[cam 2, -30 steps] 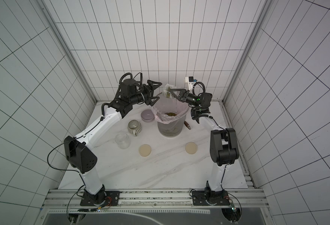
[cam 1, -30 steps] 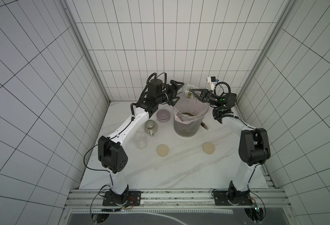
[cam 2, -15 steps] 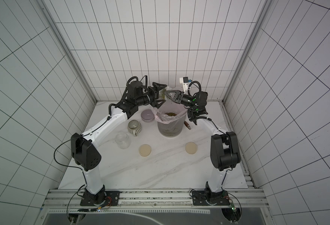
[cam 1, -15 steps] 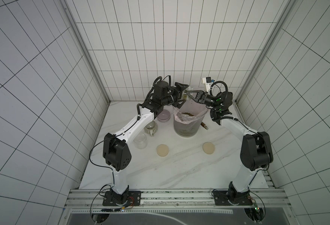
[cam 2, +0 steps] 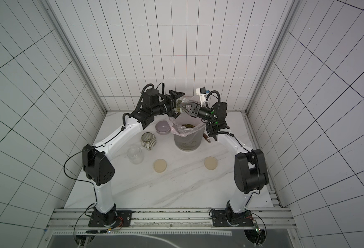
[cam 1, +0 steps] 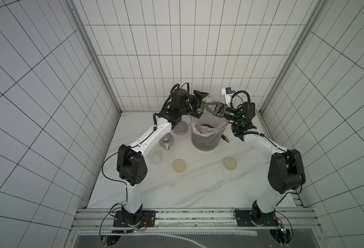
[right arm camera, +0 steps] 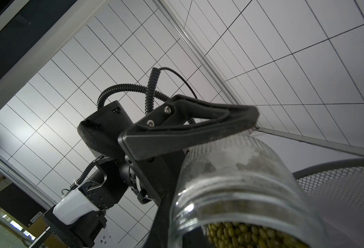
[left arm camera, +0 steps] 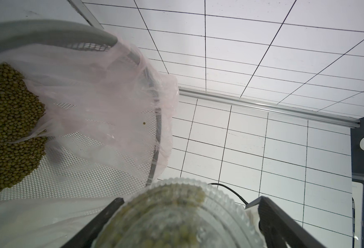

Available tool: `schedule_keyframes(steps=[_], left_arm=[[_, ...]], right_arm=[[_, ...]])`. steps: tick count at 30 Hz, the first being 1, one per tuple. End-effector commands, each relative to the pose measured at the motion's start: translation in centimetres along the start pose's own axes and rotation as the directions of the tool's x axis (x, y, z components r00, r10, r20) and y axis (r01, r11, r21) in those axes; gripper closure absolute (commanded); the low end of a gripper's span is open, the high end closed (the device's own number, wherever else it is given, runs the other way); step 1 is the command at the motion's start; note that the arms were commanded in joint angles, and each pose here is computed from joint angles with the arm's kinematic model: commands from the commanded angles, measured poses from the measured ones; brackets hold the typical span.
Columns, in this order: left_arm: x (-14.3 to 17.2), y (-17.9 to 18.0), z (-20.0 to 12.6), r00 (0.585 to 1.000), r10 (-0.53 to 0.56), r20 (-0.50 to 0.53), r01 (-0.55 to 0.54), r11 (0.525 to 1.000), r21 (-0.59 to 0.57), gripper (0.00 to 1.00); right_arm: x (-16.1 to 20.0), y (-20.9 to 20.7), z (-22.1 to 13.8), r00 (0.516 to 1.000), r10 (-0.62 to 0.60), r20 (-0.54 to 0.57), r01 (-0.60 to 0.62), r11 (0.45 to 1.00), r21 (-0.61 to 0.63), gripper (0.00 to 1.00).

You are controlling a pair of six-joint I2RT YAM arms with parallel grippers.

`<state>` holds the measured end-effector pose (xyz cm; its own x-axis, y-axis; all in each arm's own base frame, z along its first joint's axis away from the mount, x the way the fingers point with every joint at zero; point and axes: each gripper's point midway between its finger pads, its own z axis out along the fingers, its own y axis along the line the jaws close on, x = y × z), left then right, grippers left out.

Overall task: Empty moldy mung beans from jars
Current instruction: Pour the moldy mung beans from the jar into the trash bin.

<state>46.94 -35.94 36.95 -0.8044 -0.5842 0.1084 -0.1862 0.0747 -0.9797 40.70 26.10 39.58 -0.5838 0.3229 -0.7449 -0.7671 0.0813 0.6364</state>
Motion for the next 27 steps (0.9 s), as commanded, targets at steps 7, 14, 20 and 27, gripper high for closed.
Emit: schedule_keyframes(steps=[7,14,20,27], left_arm=[[-0.79,-0.16,0.43,1.000,0.029,-0.005,-0.029,1.000,-0.001,0.26],[-0.89,-0.24,0.49,0.997,0.072,-0.018,-0.072,0.997,-0.004,0.33],[-0.91,0.08,0.64,0.995,0.100,-0.030,-0.100,0.995,-0.011,0.34],[-1.36,-0.17,0.60,0.992,0.121,-0.027,-0.121,0.993,0.002,0.34]], right_arm=[[0.03,1.86,0.05,0.997,-0.074,0.016,0.074,0.997,-0.013,1.00],[0.37,1.60,0.24,0.998,-0.069,0.010,0.069,0.998,0.005,1.00],[0.27,1.55,0.13,0.997,-0.070,0.013,0.069,0.997,0.028,0.82],[0.05,1.69,-0.03,0.997,-0.082,0.002,0.081,0.995,0.062,0.55]])
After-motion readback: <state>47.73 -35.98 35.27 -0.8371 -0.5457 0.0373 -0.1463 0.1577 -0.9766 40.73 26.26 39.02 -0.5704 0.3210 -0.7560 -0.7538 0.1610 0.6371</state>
